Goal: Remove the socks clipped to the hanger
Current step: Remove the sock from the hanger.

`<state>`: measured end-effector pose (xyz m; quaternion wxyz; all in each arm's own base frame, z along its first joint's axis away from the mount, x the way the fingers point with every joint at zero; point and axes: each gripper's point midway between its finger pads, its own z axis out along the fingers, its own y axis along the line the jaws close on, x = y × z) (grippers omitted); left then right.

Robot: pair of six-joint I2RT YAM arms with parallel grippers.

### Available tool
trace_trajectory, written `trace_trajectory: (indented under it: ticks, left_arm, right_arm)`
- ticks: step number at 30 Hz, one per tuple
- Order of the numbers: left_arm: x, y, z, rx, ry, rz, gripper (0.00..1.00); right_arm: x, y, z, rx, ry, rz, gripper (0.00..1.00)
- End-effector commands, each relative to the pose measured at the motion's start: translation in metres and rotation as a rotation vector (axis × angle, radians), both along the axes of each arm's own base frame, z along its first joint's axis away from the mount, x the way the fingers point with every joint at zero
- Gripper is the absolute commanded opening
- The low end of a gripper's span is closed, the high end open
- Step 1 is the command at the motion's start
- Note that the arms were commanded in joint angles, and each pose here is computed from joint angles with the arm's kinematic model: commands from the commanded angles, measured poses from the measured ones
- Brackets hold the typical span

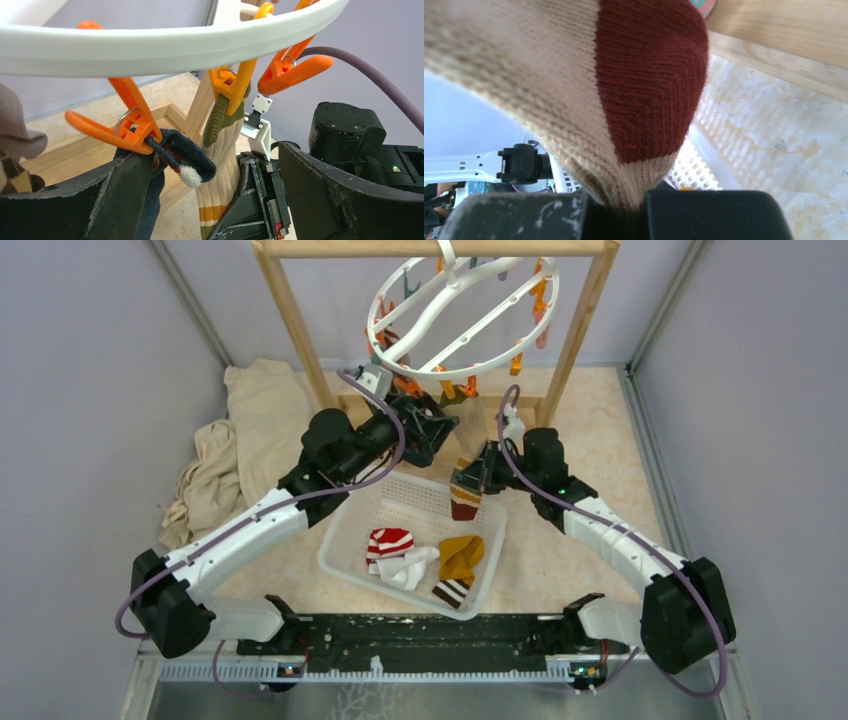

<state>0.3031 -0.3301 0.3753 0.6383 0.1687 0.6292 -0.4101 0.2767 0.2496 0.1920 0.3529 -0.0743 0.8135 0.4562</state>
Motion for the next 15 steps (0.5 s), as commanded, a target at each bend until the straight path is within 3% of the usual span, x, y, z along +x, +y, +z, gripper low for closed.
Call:
trace_trajectory:
  ticks: [1, 15]
  left_arm:
    - [-0.013, -0.002, 0.037, -0.041, -0.065, -0.054, 0.99]
    - [-0.043, 0.005, 0.047, -0.069, -0.017, -0.142, 0.99]
  right_arm:
    - [-0.011, -0.002, 0.031, 0.067, -0.048, 0.003, 0.0]
    - [-0.035, -0.008, 0.049, 0.103, -0.061, 0.018, 0.0]
